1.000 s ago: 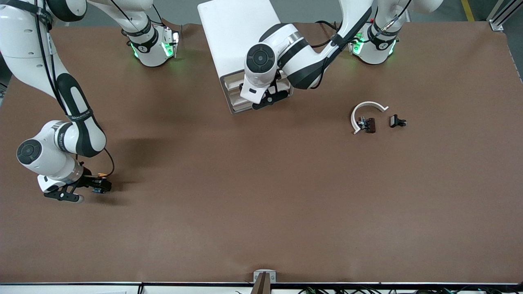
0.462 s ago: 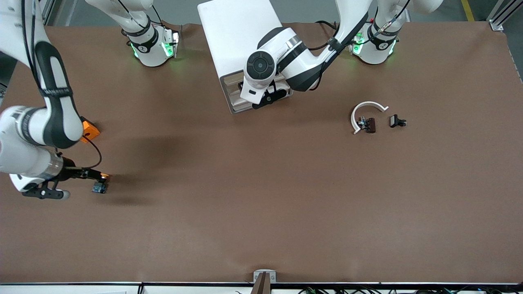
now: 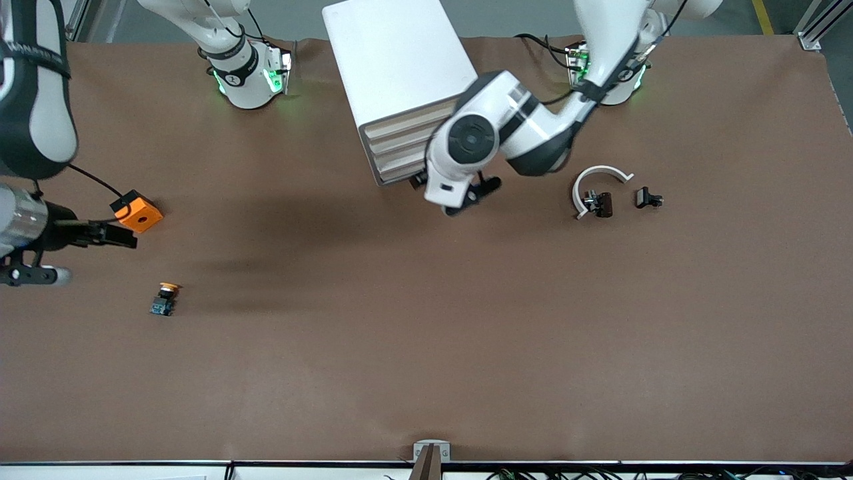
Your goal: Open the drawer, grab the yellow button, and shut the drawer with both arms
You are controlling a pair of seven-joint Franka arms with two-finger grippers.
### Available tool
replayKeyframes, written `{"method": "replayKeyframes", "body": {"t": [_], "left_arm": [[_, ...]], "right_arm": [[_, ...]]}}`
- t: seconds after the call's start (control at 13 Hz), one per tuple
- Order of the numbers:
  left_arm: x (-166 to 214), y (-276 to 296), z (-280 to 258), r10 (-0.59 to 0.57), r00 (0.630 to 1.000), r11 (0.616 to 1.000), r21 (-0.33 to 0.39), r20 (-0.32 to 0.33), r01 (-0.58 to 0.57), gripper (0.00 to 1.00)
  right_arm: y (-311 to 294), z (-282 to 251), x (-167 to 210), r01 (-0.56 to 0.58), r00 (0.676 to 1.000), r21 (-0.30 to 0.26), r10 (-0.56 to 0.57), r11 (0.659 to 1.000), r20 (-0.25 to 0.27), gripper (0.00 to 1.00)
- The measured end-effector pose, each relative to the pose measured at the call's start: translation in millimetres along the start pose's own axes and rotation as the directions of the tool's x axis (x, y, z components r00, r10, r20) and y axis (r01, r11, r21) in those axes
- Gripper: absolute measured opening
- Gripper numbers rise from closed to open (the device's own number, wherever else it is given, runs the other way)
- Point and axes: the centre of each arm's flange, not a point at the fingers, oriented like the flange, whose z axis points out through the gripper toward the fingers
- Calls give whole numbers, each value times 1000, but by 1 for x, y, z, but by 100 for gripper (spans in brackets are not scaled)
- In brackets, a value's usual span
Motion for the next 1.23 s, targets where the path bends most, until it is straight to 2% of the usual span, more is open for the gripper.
{"method": "replayKeyframes", "body": {"t": [0.31,0.46,0.62,0.92,1.08,1.23], "left_arm": [[93,-26,-77,-92,983,993,-90,-158,79,100],[133,-51,-107,-113,969,991,-97,-219,93,100],[163,-80,-137,-67,962,995,-84,-266,46,100],[200,-159,-213,53,947,997,-38,-316,-69,100],[207,-203,-247,131,937,991,8,-325,-136,100],[215,-246,-273,215,923,976,56,-319,-208,100]], "right_arm": [[-17,-74,-37,-19,1000,-2,19,1000,24,100],[-25,-95,-49,-28,999,-4,28,1000,32,100],[-29,-107,-54,-27,999,-5,27,1000,19,100],[-29,-116,-60,-29,1000,-5,29,1000,9,100],[-29,-119,-60,-28,1000,-5,28,1000,0,100],[-28,-135,-63,-31,999,-4,30,1000,-34,100]]}}
